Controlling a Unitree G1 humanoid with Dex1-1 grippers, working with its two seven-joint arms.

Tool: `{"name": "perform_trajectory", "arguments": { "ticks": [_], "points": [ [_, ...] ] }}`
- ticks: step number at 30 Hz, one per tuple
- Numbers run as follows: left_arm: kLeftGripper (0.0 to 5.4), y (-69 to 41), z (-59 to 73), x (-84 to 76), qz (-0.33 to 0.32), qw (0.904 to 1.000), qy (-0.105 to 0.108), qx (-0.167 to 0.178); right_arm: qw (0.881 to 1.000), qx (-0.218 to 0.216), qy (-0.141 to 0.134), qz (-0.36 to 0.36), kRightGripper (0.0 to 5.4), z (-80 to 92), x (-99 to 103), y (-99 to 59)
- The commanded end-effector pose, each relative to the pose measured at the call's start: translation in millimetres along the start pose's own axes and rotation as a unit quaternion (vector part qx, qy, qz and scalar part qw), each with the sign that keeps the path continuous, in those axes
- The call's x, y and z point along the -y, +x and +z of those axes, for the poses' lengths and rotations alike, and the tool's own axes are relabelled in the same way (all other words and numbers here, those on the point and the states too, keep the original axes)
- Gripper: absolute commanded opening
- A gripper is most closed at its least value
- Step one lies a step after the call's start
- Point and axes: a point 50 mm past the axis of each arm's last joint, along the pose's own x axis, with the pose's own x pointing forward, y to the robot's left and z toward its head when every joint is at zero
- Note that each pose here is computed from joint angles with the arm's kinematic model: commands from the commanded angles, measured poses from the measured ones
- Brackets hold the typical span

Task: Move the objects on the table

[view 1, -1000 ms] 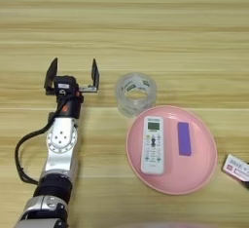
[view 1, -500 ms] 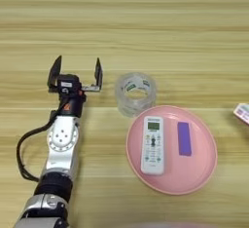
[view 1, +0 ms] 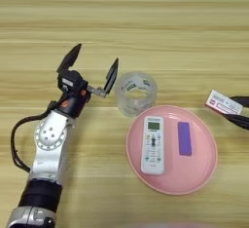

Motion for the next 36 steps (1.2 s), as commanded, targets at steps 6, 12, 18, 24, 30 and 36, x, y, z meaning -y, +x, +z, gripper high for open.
{"name": "perform_trajectory", "arguments": {
  "ticks": [6,12,18,24,30,36],
  "points": [
    [5.4,-4.5,28.4,20.9,-0.223,0.9744,-0.011,-0.021,0.996,-0.006,-0.057,0.066,2.09,27.1,1,15.9],
    [5.4,-3.8,41.9,30.6,-0.318,0.9473,-0.024,-0.025,0.99,-0.007,-0.076,0.114,2.09,39.9,-5,25.6],
    [5.4,-2.7,43.2,38.7,-0.394,0.9179,-0.028,-0.042,0.985,0.002,-0.088,0.151,2.09,50.7,-11,39.0],
    [5.4,-1.6,40.0,42.6,-0.429,0.9011,-0.034,-0.053,0.979,0.003,-0.091,0.18,2.09,56.7,-16,46.0],
    [5.4,-3.1,35.5,42.9,-0.441,0.8946,-0.034,-0.063,0.974,0.007,-0.099,0.204,2.09,64.1,-22,52.0],
    [5.4,-4.9,33.1,44.1,-0.448,0.8909,-0.034,-0.067,0.97,0.015,-0.103,0.22,2.09,70.0,-29,57.0]
  ]
}}
